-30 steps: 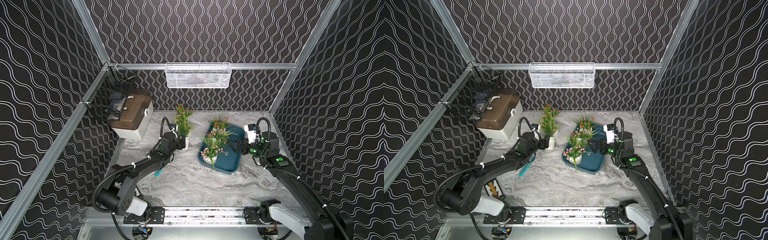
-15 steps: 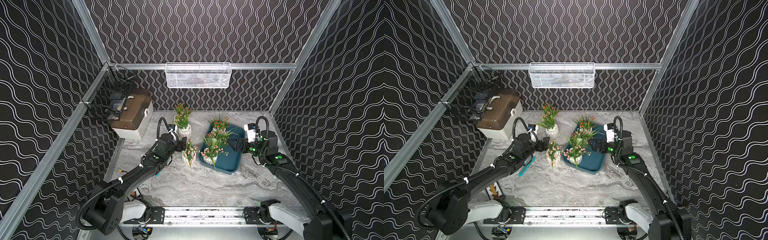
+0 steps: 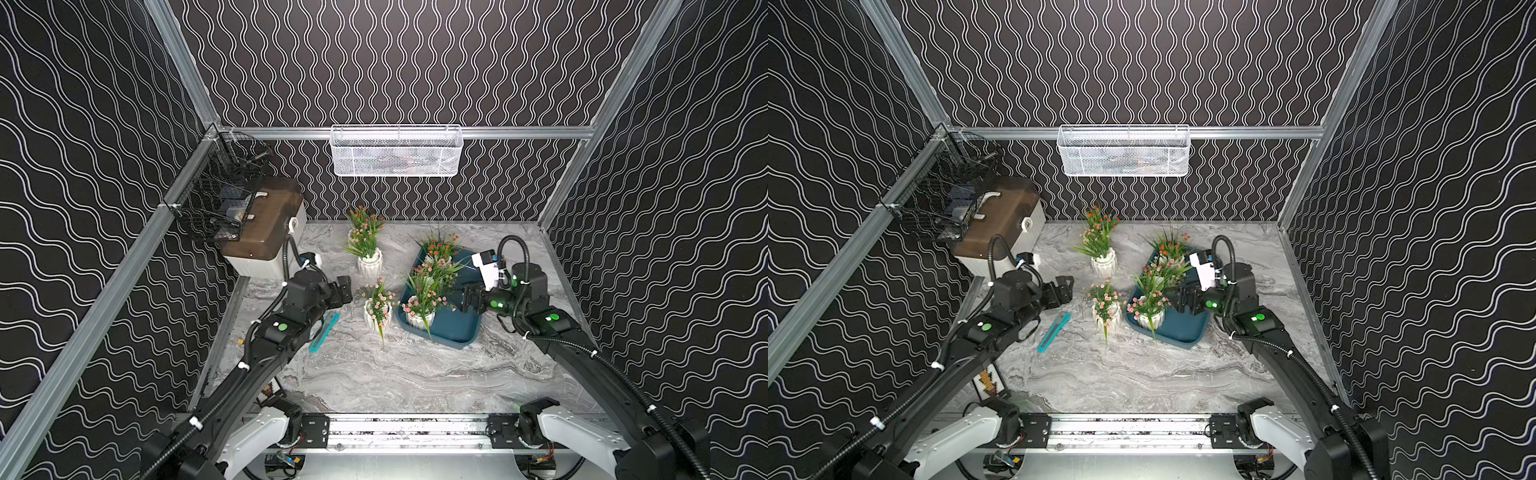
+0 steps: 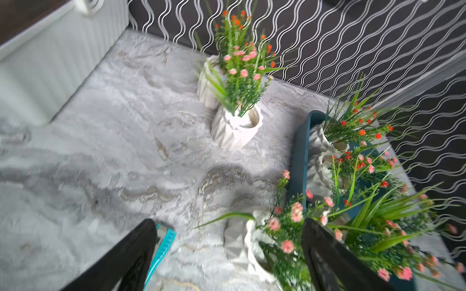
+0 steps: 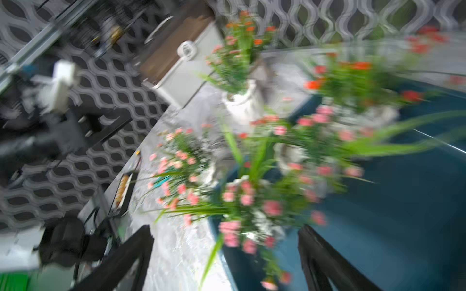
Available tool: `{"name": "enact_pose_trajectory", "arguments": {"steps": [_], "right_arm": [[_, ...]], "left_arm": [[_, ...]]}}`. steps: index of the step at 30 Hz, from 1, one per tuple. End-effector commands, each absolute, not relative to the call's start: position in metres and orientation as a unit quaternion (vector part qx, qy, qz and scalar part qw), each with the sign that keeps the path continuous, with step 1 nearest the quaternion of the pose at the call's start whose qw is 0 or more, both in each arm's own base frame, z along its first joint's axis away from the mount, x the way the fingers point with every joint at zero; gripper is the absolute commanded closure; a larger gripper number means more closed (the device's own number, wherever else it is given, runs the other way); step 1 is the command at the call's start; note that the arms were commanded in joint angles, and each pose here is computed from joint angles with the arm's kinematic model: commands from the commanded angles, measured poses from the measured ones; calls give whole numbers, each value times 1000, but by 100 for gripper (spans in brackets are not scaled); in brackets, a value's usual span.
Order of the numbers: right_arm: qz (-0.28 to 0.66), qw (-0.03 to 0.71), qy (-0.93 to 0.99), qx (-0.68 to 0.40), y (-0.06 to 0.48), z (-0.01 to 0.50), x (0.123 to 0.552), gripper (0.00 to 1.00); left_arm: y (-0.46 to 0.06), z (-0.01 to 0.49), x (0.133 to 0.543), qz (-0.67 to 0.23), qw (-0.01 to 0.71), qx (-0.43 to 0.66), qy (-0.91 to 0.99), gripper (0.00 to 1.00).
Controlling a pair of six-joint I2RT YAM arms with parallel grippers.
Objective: Put the potted gypsophila into the storage box
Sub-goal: Pick up the baby's breath potted plant from the center of the board.
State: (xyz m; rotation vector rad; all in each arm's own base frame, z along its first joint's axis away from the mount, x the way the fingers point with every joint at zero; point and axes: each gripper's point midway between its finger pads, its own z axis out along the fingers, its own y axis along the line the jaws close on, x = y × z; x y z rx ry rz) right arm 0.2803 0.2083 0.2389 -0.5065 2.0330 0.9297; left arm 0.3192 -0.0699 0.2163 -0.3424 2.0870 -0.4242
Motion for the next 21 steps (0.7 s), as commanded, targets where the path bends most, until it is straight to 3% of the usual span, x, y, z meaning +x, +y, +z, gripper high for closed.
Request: {"name": "enact_pose_trajectory", "arguments": {"steps": [1,9,15,21], "right_arm": [[356,400,796,-282,236,239,263,9],[309,312,786,-434,309,202,200,12],[269,264,813,-444,336,166,187,10],[248,249,844,-405,355,147,203,11]], "left_arm": [[-77,208,302,-252,423,-154,856,8],[-76,207,295,-371,379,-160,832,9],[-75,205,290,-350,371,-132,850,6],[-80,201,292,-354,352,-111,859,5]]}}
